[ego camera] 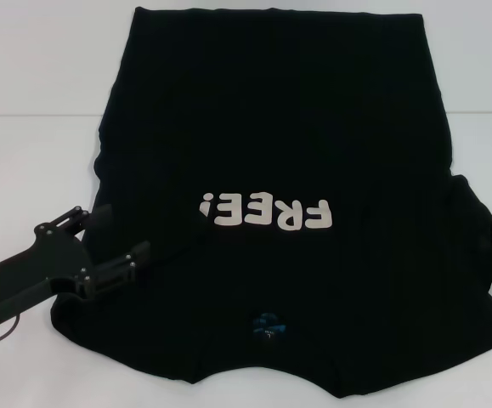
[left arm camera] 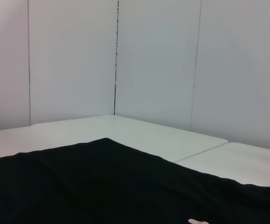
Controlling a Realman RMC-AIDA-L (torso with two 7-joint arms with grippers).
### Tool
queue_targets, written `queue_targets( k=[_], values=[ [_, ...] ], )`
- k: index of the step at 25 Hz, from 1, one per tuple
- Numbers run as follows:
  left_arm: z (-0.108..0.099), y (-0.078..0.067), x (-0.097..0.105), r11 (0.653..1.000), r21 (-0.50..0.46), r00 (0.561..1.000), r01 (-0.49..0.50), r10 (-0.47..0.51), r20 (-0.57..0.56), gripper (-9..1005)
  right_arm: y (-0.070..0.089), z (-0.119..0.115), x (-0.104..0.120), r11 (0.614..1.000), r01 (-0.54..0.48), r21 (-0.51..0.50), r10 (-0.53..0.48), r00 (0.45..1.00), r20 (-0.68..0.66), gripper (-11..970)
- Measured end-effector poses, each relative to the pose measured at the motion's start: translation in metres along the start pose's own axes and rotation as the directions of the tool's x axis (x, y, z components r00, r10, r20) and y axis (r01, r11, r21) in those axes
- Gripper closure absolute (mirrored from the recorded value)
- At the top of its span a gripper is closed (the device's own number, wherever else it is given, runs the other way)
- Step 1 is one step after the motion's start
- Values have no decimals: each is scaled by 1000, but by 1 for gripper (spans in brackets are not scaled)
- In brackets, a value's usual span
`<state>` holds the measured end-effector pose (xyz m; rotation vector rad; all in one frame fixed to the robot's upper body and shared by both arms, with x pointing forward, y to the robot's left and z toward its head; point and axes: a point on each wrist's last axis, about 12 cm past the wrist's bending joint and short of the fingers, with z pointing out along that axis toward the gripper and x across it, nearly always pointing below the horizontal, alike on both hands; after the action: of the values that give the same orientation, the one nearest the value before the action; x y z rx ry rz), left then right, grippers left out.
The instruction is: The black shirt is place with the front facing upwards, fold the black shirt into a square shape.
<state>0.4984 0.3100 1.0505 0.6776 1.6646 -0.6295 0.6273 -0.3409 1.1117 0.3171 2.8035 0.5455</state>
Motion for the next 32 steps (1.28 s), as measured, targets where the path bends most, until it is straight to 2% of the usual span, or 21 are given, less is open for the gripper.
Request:
queue_targets(
  k=[7, 21, 27, 32],
  values=[
    [0, 0, 0, 1000, 0, 1000, 0, 0, 0, 147, 4, 1, -2, 1000, 13, 11, -13, 1000, -2, 561],
    [-4, 0, 1, 1000, -12, 1000, 7, -7, 7, 149, 9, 3, -2, 998, 53, 27, -53, 999, -8, 920],
    [-11, -5, 5, 999, -9, 999, 45, -45, 27, 149, 2, -6, -4, 999, 40, 22, -40, 999, -8, 922],
    [-14, -11, 7, 992, 68, 994, 108, -109, 14, 150, -6, -28, -10, 999, 44, 22, -45, 999, 19, 920]
  ],
)
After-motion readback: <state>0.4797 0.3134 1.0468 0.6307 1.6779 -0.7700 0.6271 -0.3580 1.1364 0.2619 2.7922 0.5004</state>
